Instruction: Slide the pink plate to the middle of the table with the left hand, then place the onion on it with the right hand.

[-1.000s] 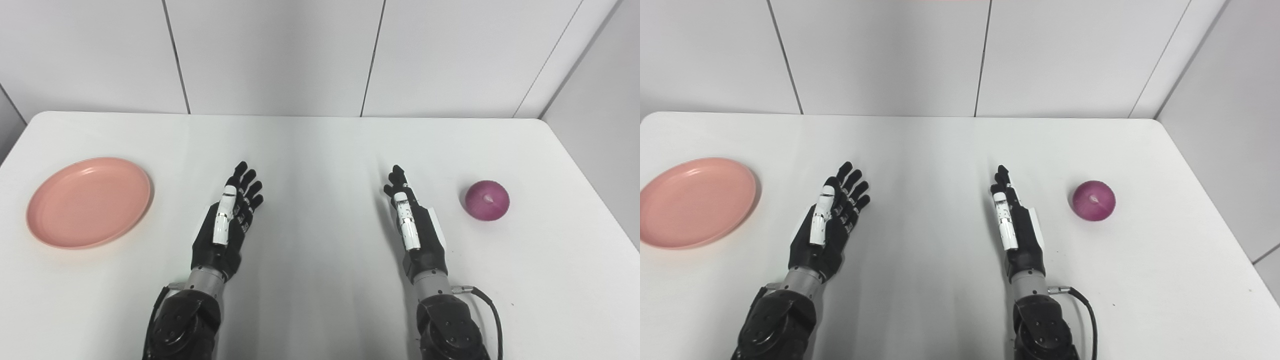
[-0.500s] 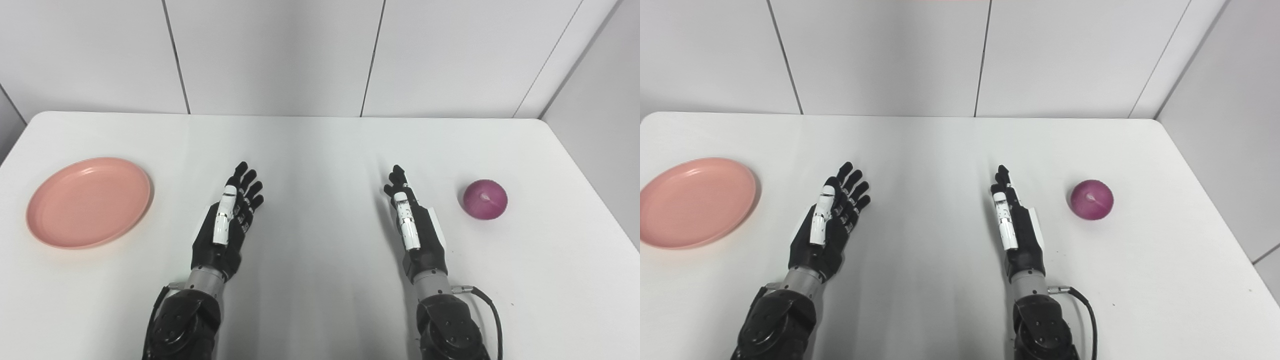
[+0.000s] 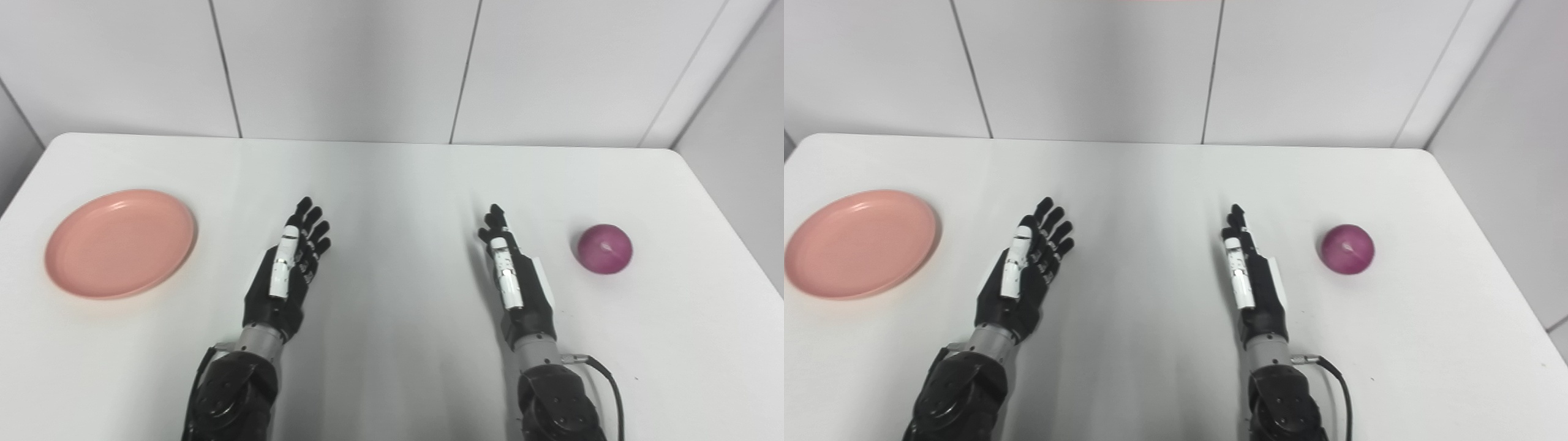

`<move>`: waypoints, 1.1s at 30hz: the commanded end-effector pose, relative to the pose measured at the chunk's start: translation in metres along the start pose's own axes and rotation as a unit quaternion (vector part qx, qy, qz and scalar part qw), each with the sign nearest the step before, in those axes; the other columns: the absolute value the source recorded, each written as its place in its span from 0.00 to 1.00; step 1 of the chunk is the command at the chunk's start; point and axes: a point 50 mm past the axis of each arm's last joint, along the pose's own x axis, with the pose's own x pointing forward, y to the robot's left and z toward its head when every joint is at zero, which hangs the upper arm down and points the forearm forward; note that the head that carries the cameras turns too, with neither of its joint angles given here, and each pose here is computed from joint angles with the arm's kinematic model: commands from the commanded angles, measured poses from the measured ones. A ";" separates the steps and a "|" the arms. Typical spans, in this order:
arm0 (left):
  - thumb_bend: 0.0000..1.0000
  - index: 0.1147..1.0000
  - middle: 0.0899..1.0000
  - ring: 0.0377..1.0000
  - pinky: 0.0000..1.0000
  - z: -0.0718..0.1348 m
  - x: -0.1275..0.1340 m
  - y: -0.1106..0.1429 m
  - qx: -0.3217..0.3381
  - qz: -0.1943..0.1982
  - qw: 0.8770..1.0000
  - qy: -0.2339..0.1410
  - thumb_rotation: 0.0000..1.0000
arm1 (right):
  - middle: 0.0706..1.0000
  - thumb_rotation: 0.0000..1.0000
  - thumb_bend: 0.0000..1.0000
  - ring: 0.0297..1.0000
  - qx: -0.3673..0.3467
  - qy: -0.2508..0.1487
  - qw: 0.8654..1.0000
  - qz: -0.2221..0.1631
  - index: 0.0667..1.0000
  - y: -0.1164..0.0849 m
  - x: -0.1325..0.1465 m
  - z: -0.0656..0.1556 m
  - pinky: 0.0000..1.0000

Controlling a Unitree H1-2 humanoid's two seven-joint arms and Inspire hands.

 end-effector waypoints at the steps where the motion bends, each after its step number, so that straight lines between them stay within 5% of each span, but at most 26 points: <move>1: 0.47 0.96 0.99 0.98 0.98 -0.002 0.004 -0.009 0.000 -0.002 1.000 0.002 1.00 | 0.98 1.00 0.26 0.96 0.004 -0.043 0.999 0.001 0.99 -0.003 0.002 0.016 1.00; 33: 0.47 1.00 1.00 1.00 1.00 -0.020 0.020 -0.056 0.002 -0.011 1.000 0.011 1.00 | 1.00 1.00 0.09 1.00 0.016 -0.065 0.998 0.017 1.00 -0.038 0.003 0.007 1.00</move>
